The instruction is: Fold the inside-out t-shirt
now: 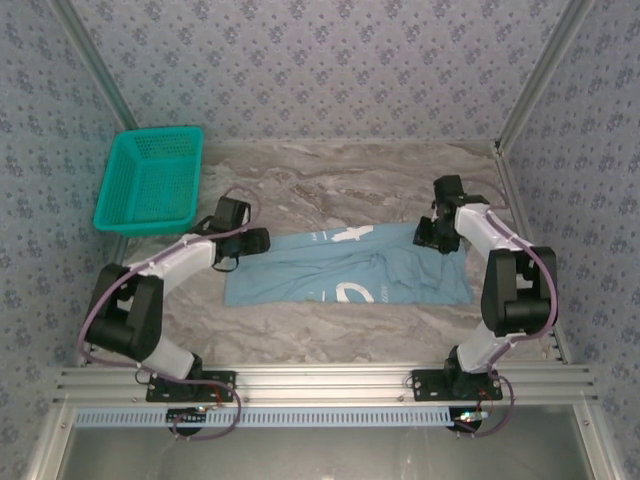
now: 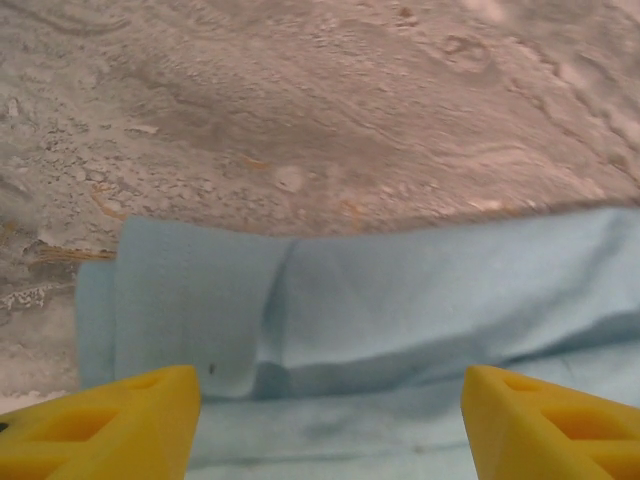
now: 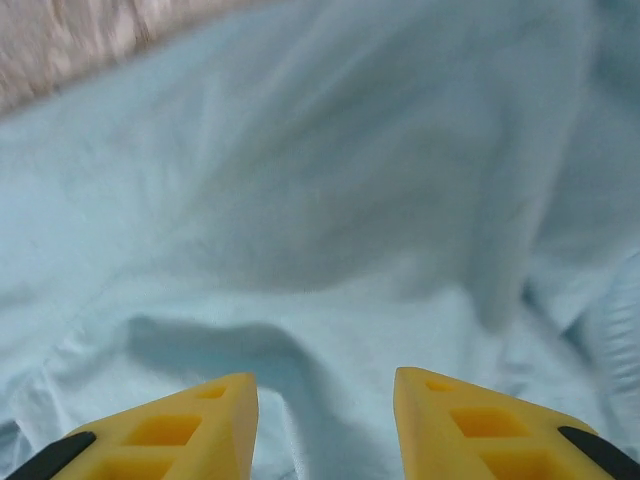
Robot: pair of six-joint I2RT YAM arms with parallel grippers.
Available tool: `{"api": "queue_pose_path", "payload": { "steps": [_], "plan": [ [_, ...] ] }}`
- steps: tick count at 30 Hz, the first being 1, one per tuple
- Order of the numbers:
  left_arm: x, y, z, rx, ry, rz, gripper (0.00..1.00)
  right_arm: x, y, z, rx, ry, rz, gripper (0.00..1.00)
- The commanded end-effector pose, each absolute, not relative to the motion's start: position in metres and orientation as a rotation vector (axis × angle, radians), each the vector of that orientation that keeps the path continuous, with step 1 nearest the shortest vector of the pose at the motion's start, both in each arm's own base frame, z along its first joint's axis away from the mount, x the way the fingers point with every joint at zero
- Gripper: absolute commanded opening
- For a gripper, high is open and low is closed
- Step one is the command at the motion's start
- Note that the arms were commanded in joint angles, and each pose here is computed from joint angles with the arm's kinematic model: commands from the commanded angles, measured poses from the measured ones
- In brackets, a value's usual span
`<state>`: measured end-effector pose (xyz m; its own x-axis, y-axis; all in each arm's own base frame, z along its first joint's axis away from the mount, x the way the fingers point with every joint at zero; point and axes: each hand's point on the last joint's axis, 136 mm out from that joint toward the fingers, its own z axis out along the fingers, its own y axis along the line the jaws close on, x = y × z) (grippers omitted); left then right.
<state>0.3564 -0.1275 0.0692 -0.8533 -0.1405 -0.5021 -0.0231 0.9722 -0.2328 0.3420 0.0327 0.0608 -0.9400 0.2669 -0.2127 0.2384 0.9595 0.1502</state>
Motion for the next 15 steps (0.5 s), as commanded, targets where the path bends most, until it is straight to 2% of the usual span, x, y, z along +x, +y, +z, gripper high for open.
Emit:
{"api": "queue_pose_path", "payload": {
  "steps": [1,11,15],
  "plan": [
    [0.363,-0.131,0.058,-0.17,2.635,-0.364,0.69,0.332,0.027,0.036,0.476,2.935,0.229,0.41],
    [0.353,-0.091,0.013,-0.242,2.712,-0.15,0.69,0.322,-0.02,0.009,0.665,2.964,0.045,0.4],
    [0.354,-0.078,0.026,-0.268,2.656,-0.076,0.69,0.332,-0.029,0.022,0.657,2.927,-0.014,0.41]
  ]
}}
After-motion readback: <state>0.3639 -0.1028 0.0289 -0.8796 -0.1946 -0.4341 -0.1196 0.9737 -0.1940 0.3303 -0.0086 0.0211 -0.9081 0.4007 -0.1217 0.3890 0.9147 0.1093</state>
